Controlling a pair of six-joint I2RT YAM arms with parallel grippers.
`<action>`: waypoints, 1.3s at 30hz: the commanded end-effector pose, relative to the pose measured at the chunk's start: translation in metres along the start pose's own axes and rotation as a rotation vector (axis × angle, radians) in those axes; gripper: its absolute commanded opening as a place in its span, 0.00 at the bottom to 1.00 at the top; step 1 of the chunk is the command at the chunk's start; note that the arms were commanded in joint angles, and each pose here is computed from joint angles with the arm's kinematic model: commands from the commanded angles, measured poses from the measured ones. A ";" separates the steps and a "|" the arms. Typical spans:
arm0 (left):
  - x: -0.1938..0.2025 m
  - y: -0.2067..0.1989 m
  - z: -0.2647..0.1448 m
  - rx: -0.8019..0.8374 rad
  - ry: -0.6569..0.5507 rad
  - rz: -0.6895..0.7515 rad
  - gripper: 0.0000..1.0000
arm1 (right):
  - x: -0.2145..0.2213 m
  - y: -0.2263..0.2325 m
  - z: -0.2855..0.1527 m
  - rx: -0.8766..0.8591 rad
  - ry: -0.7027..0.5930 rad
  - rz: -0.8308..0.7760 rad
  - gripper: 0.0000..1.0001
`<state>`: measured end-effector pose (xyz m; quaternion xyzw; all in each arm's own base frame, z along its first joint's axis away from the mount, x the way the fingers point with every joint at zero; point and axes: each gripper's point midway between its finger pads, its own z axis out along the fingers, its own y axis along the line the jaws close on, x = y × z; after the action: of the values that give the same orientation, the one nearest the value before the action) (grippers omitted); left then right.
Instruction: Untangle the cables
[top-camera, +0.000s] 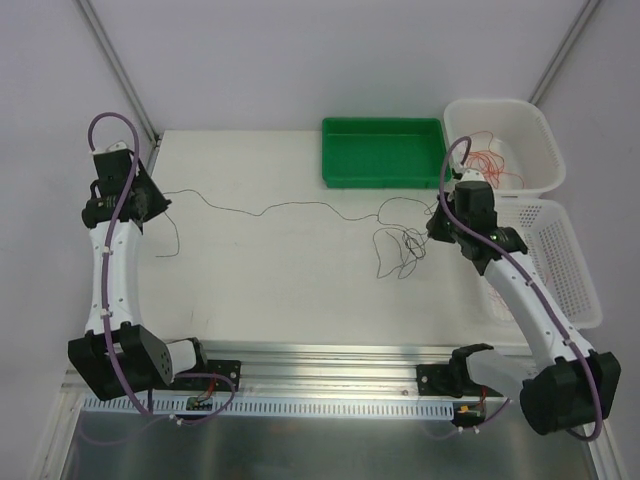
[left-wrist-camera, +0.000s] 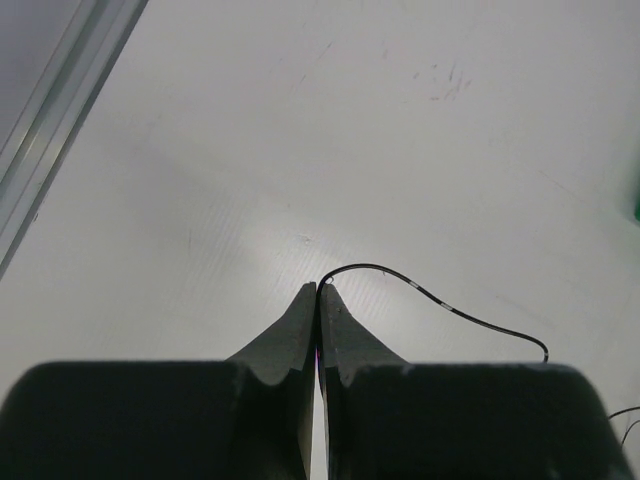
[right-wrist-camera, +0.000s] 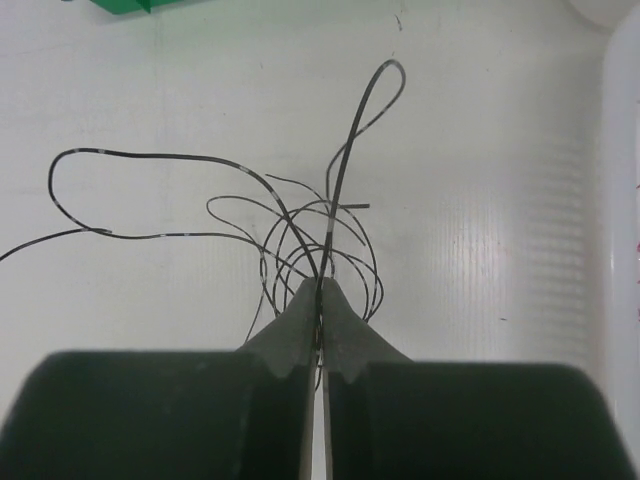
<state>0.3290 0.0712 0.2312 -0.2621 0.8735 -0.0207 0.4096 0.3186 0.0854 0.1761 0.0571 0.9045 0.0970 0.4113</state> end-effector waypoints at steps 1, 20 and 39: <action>-0.009 0.013 0.001 -0.046 -0.036 -0.025 0.00 | -0.033 0.004 -0.048 -0.035 -0.125 -0.003 0.01; 0.019 0.034 0.050 -0.130 0.122 -0.039 0.00 | -0.086 0.112 -0.212 -0.699 -0.350 -0.156 0.01; 0.049 0.011 0.078 -0.046 0.258 -0.009 0.00 | -0.046 0.086 -0.128 -0.522 -0.127 -0.112 0.01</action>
<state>0.3469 0.0933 0.1068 -0.2985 0.9247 0.0050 0.2362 0.2373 0.1325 0.3654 -0.1060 0.7852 0.2880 0.5379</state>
